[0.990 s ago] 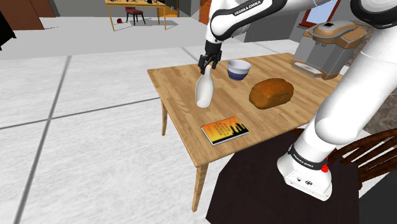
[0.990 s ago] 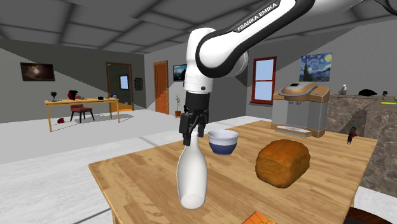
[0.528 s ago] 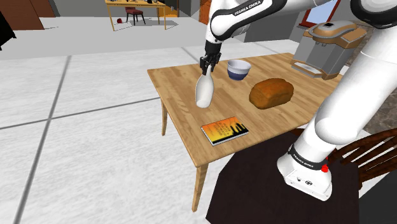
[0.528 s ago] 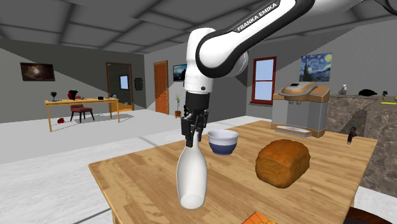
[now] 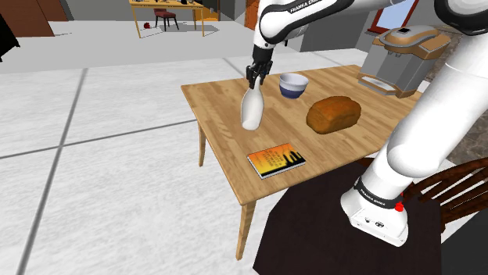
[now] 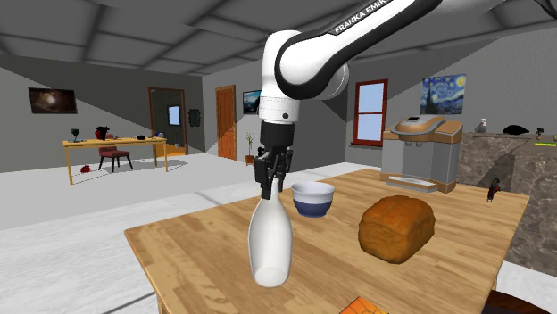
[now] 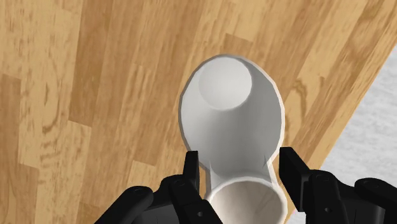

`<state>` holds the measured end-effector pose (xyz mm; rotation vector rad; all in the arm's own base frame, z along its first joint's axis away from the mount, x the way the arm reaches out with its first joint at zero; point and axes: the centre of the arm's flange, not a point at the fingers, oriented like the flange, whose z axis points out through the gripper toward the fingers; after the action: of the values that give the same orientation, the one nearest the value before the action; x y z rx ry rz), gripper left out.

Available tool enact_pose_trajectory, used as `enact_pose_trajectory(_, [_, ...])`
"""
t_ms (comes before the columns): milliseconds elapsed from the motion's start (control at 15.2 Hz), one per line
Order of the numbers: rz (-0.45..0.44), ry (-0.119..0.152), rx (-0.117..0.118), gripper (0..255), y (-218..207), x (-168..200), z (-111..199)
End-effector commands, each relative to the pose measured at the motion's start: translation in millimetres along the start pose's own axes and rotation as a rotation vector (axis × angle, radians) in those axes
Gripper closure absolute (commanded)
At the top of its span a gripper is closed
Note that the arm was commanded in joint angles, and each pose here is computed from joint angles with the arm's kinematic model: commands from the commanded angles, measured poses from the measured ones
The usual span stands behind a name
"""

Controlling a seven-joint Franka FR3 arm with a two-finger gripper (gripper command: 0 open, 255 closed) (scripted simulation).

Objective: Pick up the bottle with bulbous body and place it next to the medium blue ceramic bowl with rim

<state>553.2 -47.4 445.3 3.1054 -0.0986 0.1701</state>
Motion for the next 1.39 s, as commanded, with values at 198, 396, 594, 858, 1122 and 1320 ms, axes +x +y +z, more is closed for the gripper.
enact_pose_trajectory(198, [0.0,0.0,0.0,255,0,3,-26])
enact_pose_trajectory(396, [0.0,0.0,0.0,255,0,5,-42])
enact_pose_trajectory(594, [0.0,0.0,0.0,255,1,7,-57])
enact_pose_trajectory(858, [0.0,0.0,0.0,255,1,9,-78])
enact_pose_trajectory(1122, [0.0,0.0,0.0,255,2,11,-99])
enact_pose_trajectory(1320, [0.0,0.0,0.0,255,2,13,-115])
